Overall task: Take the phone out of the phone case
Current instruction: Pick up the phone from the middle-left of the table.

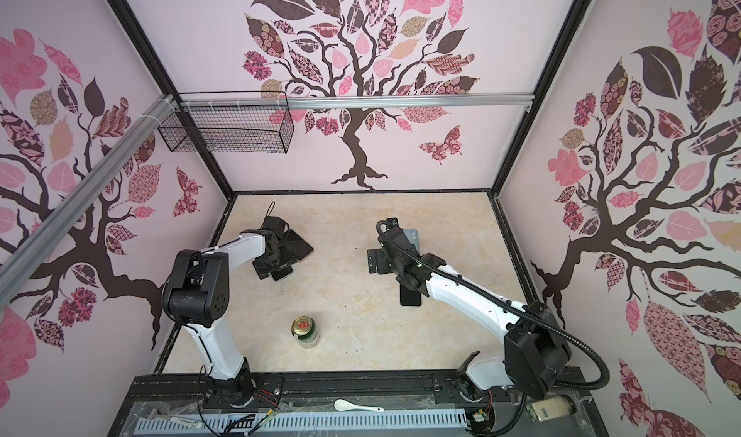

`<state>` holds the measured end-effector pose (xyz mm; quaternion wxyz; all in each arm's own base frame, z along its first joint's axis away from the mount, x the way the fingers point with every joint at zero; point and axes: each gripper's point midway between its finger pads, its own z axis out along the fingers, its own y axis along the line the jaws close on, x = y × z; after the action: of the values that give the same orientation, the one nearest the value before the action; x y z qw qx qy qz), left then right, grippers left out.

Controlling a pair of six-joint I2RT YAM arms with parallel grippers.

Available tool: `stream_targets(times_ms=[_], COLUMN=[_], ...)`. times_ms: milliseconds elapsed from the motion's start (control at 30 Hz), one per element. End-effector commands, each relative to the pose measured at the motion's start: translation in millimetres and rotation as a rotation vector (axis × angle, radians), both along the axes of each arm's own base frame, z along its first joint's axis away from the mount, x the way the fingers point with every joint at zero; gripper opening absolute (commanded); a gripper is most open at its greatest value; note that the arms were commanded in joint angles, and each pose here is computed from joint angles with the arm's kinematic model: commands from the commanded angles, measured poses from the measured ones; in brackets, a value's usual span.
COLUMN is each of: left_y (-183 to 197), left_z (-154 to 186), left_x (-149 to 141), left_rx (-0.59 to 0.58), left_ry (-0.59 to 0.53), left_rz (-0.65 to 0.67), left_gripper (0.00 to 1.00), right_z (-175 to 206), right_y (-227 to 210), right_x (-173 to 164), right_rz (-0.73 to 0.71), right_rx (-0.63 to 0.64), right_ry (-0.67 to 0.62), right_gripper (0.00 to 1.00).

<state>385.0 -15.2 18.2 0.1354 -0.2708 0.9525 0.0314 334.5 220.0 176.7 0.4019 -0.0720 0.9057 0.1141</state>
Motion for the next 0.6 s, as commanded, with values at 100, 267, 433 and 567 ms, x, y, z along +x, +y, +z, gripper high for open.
stream_targets(times_ms=[100, 267, 433, 567], left_y=[2, 0, -8, -10], left_z=[-10, 1, 18, 33], left_x=[-16, -20, -18, -19], left_rx=[-0.011, -0.03, -0.078, -0.093], left_ry=[0.035, -0.012, -0.089, -0.152], left_rz=[0.003, 0.003, -0.02, -0.033], left_gripper=[0.73, 0.63, 0.57, 0.54], right_z=[-1, 2, 2, 1], right_y=[-9, -11, -19, -35], right_x=[-2, -3, -3, -1], right_rz=[-0.034, -0.04, -0.081, -0.169], right_rx=[-0.022, -0.021, -0.035, -0.039], right_ry=[0.011, 0.006, 0.004, 0.016], right_gripper=[1.0, 0.99, 0.99, 1.0])
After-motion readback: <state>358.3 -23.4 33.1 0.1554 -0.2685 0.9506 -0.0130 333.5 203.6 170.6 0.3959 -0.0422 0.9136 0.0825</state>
